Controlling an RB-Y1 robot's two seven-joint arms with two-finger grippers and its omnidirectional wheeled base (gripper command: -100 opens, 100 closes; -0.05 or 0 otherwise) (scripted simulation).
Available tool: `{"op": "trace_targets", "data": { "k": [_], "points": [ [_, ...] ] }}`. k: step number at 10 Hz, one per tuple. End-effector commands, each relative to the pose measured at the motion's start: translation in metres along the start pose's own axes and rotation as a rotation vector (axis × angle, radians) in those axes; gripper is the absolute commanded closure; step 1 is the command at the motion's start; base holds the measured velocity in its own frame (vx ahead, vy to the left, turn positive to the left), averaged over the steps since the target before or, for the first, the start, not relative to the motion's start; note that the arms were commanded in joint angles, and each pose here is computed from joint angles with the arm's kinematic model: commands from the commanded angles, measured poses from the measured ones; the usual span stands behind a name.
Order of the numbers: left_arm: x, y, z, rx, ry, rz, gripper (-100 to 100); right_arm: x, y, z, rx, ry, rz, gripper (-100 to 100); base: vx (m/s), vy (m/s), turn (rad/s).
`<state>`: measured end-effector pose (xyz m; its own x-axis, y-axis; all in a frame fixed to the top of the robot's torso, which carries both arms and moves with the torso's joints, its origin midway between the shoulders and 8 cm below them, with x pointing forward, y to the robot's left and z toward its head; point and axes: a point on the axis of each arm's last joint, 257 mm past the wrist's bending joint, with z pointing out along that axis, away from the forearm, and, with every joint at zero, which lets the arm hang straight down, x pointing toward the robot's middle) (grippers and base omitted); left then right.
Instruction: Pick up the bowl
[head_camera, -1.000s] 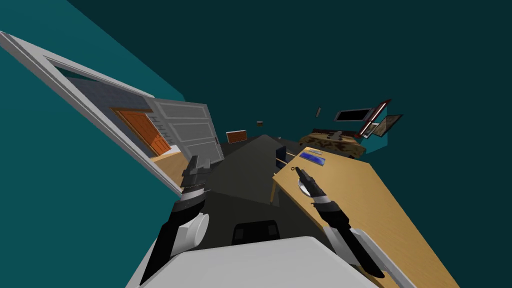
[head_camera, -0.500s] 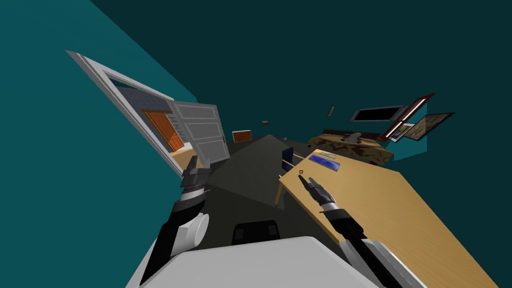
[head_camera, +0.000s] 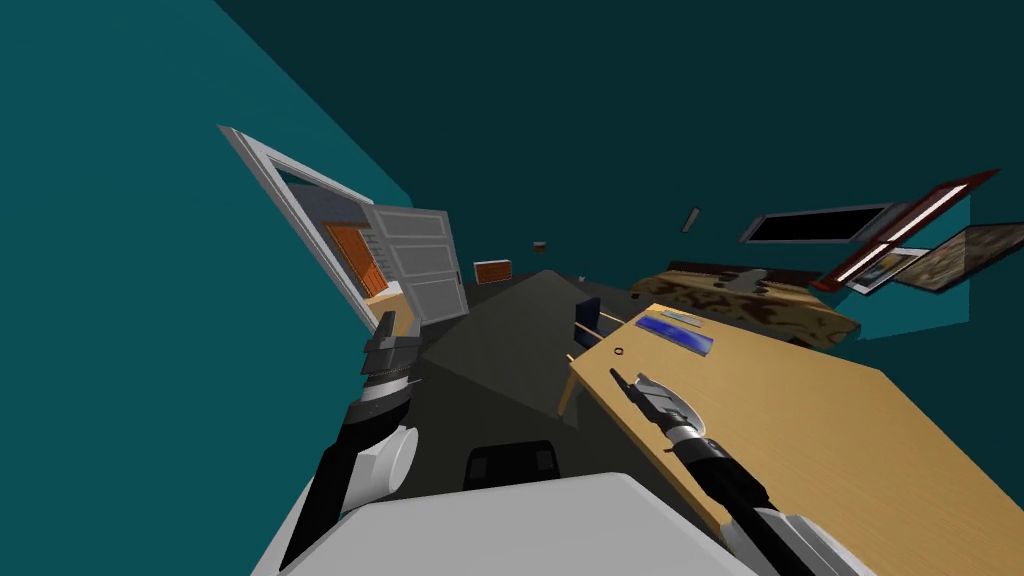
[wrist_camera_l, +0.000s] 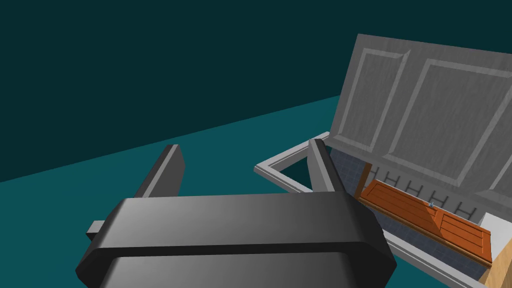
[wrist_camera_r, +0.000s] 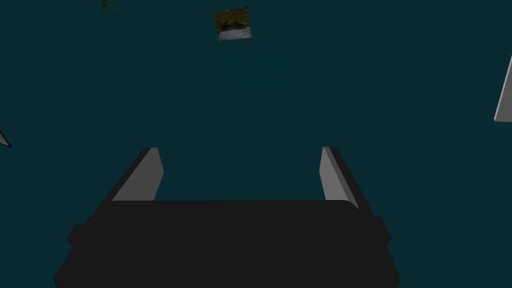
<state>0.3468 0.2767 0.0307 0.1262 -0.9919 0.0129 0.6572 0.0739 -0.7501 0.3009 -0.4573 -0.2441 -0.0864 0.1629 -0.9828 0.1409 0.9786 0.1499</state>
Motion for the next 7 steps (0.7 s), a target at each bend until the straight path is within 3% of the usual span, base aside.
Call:
{"op": "trace_targets", "data": {
  "k": [1, 4, 5, 7],
  "points": [
    [0.000, 0.000, 0.000, 0.000, 0.000, 0.000, 0, 0.019, -0.029, -0.012, 0.053, 0.067, -0.083, -100, 0.018, 0.030, 0.157],
    [0.000, 0.000, 0.000, 0.000, 0.000, 0.000, 0, 0.059, -0.096, -0.051, 0.161, 0.233, -0.272, -100, 0.053, 0.041, 0.260],
    [0.000, 0.000, 0.000, 0.000, 0.000, 0.000, 0, 0.064, -0.100, -0.054, 0.168, 0.246, -0.278, -100, 0.041, 0.003, 0.088],
    [0.000, 0.000, 0.000, 0.000, 0.000, 0.000, 0, 0.087, -0.139, -0.087, 0.222, 0.358, -0.384, -100, 0.037, 0.000, 0.202]
  ]
}}
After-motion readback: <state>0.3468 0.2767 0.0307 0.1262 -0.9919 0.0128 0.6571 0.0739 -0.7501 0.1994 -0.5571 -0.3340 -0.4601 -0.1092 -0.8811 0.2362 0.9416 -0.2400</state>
